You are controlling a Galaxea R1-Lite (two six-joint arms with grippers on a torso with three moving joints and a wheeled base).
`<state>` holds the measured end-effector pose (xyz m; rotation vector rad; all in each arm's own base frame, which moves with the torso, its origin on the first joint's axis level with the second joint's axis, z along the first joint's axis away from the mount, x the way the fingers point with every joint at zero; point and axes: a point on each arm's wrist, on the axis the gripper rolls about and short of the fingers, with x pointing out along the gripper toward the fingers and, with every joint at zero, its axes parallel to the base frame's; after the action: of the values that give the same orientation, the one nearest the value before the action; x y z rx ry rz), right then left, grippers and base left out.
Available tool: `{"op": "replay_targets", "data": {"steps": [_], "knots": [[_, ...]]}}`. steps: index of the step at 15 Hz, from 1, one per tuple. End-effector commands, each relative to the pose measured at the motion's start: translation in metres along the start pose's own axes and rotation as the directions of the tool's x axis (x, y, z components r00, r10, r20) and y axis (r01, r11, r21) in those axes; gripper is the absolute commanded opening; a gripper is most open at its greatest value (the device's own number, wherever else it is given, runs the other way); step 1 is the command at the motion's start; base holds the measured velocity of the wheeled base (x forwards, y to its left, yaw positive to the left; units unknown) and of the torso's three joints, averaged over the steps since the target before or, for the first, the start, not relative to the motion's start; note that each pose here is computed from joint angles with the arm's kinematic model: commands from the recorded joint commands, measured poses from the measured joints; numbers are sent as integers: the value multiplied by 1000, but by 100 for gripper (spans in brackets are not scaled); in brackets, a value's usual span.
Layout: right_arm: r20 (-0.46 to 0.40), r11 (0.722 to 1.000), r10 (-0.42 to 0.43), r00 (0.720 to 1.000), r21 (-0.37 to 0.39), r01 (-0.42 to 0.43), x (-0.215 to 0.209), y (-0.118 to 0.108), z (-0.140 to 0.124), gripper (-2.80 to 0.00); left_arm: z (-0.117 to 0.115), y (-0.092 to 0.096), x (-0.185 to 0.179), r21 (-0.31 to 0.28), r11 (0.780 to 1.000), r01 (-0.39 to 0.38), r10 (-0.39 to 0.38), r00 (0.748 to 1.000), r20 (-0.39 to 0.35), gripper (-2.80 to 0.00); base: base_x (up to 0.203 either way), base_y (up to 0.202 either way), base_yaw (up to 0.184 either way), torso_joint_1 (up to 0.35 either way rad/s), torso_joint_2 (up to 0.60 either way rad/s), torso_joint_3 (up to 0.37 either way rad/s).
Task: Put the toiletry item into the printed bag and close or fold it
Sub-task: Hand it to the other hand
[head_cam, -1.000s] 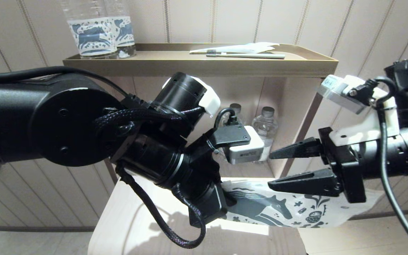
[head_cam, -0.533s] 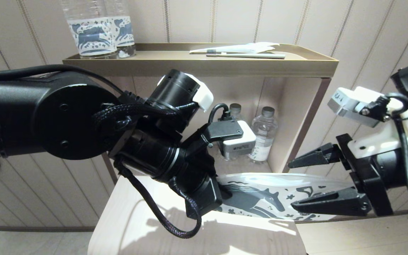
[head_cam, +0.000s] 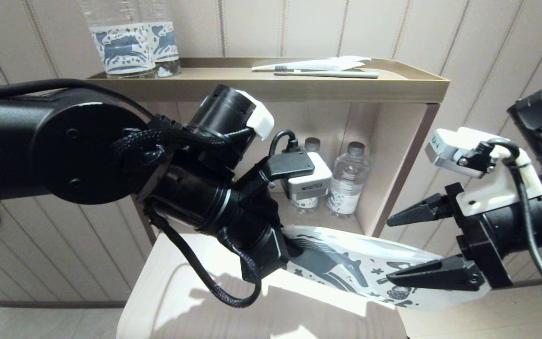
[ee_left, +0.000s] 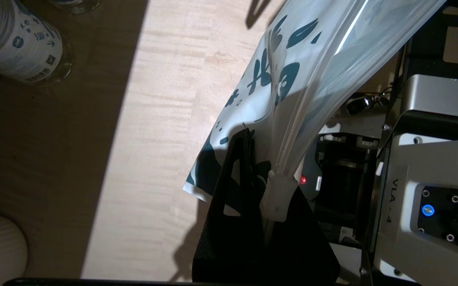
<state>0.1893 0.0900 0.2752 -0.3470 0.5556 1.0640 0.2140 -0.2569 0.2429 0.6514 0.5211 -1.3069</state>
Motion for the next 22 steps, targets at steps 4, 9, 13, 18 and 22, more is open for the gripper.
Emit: {"op": "replay_targets", "data": {"steps": [4, 9, 13, 18, 22], "knots": [[-3, 1000, 3, 1000, 0, -3, 2, -1, 0, 0, 0, -1, -3, 4, 1000, 2, -2, 1000, 3, -280, 0, 0, 0, 0, 0, 0], [2, 1000, -1, 1000, -2, 1, 0, -1, 0, 0, 0, -1, -3, 3, 1000, 2, -2, 1000, 3, -280, 0, 0, 0, 0, 0, 0], [8, 999, -36, 999, -1, 36, 2, -3, 1, 0, 0, -2, -4, 4, 1000, 1, -1, 1000, 5, -280, 0, 0, 0, 0, 0, 0], [10, 999, -45, 999, -7, 45, 3, -3, 1, 0, 0, -1, -4, 1, 1000, 0, 0, 1000, 3, -280, 0, 0, 0, 0, 0, 0], [14, 998, -70, 997, 0, 70, -2, -5, -1, 0, -1, -2, -3, 0, 1000, 1, -1, 1000, 1, -280, 0, 0, 0, 0, 0, 0]]}}
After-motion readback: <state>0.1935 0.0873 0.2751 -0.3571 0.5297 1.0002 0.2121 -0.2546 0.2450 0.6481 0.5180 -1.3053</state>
